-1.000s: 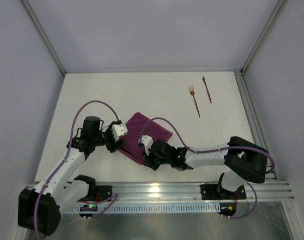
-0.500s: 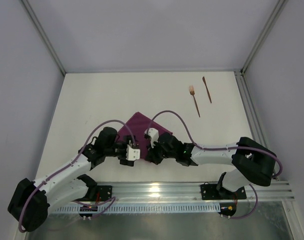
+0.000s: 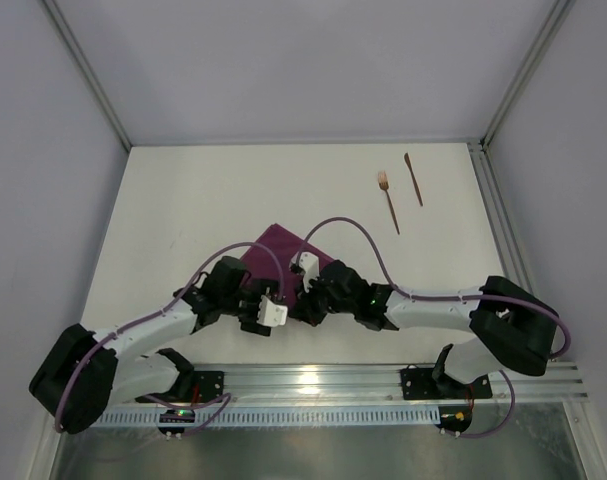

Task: Fold the napkin into a case and place the utensils inside
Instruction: Pick up the upper triangle-folded napkin from the center of the board.

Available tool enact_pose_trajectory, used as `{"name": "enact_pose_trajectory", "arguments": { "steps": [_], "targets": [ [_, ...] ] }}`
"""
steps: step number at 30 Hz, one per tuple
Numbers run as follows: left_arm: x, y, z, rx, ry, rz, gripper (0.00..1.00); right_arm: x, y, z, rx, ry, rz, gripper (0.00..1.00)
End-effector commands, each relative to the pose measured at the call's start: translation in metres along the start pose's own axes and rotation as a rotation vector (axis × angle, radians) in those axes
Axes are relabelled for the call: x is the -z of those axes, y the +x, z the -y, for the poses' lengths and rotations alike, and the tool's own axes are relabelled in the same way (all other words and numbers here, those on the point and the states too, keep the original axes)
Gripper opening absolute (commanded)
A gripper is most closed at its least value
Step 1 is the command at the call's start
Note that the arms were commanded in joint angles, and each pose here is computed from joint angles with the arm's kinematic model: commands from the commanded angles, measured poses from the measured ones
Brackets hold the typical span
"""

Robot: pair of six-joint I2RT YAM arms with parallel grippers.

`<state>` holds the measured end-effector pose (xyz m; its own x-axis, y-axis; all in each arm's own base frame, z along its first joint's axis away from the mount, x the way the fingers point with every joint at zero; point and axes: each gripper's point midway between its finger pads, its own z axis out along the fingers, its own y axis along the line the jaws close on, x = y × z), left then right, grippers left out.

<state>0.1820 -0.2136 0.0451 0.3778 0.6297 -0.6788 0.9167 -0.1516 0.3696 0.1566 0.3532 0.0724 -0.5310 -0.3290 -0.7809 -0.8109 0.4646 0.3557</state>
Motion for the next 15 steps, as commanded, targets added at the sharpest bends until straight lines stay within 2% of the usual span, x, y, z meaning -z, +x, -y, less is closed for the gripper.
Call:
{"name": "enact_pose_trajectory", "arguments": {
  "steps": [1, 2, 3, 6, 11, 15],
  "targets": [
    [-0.005, -0.005, -0.018, -0.068, -0.047, 0.009, 0.77, 0.007, -0.031, -0.013, 0.026, -0.046, 0.101, 0.04],
    [-0.005, -0.002, -0.019, -0.069, -0.051, -0.007, 0.75, 0.008, -0.032, -0.012, 0.029, -0.047, 0.104, 0.04],
    [-0.006, 0.001, -0.021, -0.067, -0.055, -0.019, 0.67, 0.008, -0.032, -0.012, 0.031, -0.048, 0.102, 0.04],
    [-0.007, 0.011, -0.021, -0.080, -0.054, -0.066, 0.52, 0.008, -0.030, -0.011, 0.039, -0.051, 0.096, 0.04],
    [-0.007, 0.019, -0.026, -0.044, -0.086, -0.104, 0.36, 0.011, -0.029, -0.008, 0.046, -0.054, 0.092, 0.04],
    [-0.001, 0.007, -0.030, -0.028, -0.117, -0.063, 0.30, 0.013, -0.027, -0.003, 0.048, -0.049, 0.092, 0.04]
  ]
}}
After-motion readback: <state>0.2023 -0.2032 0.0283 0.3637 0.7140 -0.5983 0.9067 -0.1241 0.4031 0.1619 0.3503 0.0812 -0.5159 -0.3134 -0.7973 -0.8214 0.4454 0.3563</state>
